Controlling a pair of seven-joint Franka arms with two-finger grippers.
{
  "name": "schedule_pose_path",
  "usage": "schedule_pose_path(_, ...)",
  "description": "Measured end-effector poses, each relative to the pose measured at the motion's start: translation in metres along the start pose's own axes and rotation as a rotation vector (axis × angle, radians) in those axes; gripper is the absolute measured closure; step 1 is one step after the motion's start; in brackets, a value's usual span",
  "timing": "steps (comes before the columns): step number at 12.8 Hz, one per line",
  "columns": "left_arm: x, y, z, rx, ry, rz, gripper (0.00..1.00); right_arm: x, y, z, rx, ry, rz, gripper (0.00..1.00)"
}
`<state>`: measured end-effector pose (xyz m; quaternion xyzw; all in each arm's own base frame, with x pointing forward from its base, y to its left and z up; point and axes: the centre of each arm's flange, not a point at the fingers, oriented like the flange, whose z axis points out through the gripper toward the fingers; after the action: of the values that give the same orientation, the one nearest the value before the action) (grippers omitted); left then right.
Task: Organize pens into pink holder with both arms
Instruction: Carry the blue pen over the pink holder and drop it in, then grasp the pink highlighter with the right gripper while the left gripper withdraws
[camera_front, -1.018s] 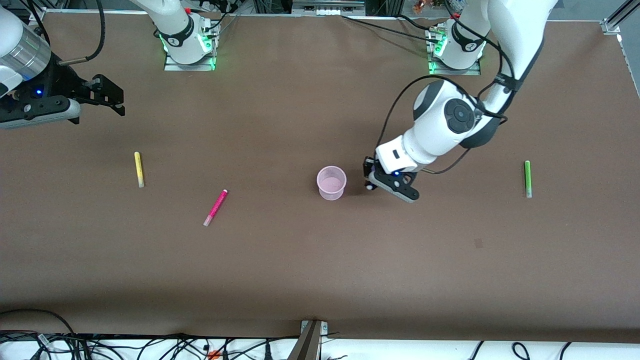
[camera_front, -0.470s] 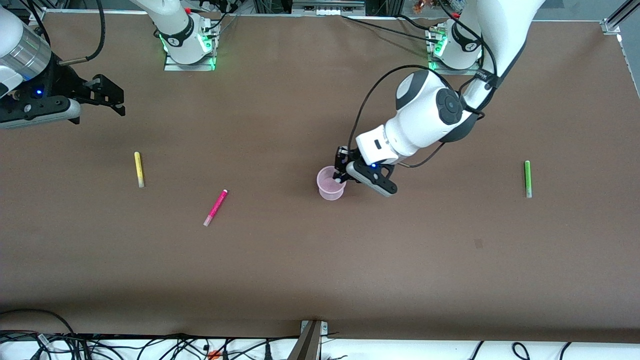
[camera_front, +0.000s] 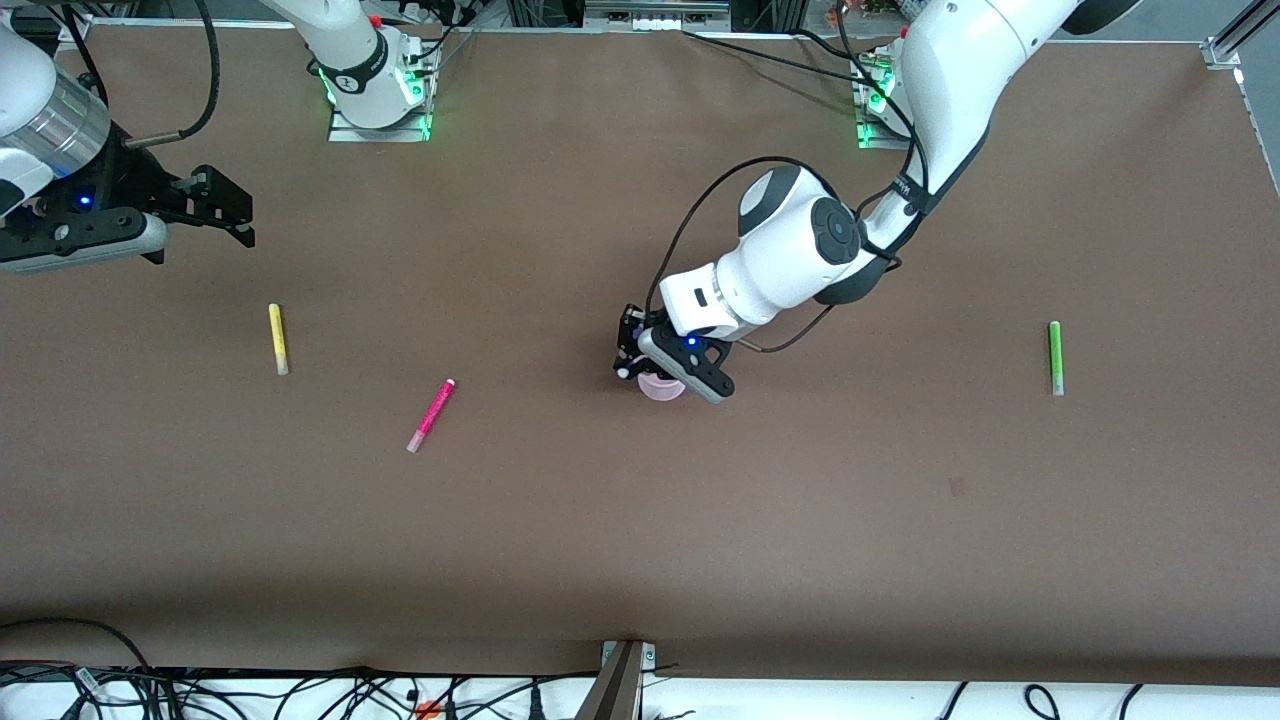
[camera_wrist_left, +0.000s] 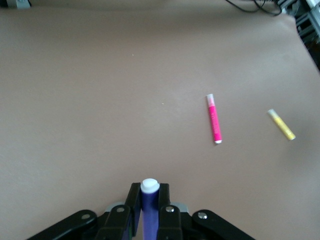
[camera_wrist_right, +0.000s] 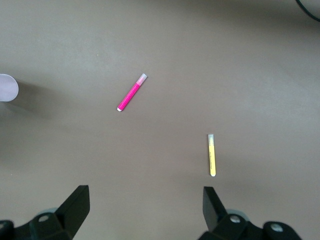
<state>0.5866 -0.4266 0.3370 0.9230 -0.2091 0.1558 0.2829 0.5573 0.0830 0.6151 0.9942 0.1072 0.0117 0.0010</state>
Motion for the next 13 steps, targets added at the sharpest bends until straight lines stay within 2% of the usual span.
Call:
schedule_pose_path(2,0.004,-0.006,-0.003,0.042,0.007,0.073,0.82,0.0,0.0,0.0,0.0,0.0,0.0,0.0)
schedule_pose_path(4,0.003,-0.009,0.0,0.054,0.003,0.095,0.82,0.003,0.0,0.008,-0.001,-0.014,0.0,0.0)
schedule_pose_path(7,-0.003,-0.016,0.011,0.052,-0.005,0.097,0.82,0.025,0.002,0.063,-0.026,-0.108,-0.002,0.0)
schedule_pose_path(9,-0.004,-0.019,0.015,0.051,-0.007,0.093,0.78,0.039,0.002,0.101,-0.033,-0.159,-0.005,0.0)
schedule_pose_path(10,-0.003,-0.019,0.014,0.051,-0.001,0.093,0.7,0.042,0.001,0.109,-0.035,-0.167,0.009,0.0)
schedule_pose_path(13,0.002,-0.017,0.008,0.052,0.0,0.084,0.35,0.044,-0.002,0.122,-0.024,-0.17,0.111,0.0)
